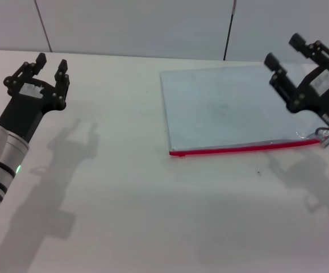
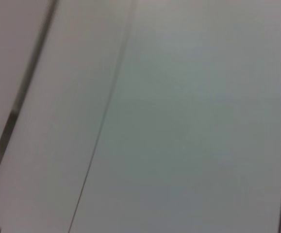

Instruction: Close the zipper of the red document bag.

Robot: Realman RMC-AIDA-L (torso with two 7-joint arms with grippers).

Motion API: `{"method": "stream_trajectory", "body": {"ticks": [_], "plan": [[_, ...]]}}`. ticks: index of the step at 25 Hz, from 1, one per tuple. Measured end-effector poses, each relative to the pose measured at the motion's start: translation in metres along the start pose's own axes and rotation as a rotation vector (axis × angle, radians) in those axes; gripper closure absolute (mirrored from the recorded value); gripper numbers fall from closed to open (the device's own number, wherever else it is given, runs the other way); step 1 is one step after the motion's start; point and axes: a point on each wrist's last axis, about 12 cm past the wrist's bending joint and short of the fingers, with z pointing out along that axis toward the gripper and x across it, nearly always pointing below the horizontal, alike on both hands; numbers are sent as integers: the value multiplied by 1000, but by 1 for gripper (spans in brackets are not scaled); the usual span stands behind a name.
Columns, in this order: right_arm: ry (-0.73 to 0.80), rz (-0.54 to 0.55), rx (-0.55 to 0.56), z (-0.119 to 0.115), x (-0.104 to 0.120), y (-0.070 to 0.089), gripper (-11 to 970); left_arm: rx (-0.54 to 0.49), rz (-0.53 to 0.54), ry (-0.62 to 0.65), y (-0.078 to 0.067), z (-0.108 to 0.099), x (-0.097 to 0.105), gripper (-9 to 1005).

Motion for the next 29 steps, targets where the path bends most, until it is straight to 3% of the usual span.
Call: {"method": "stream_trajectory", "body": {"ticks": [12,18,29], "plan": [[43,-364,5,-7,8,20,425,-11,1,-1,4,0,0,590],[65,-471,17,-11,10,28,422,-21,-1,5,5,0,0,591],[-5,-450,54,-11,2,41,421,-30,-2,4,6,3,0,592]]}}
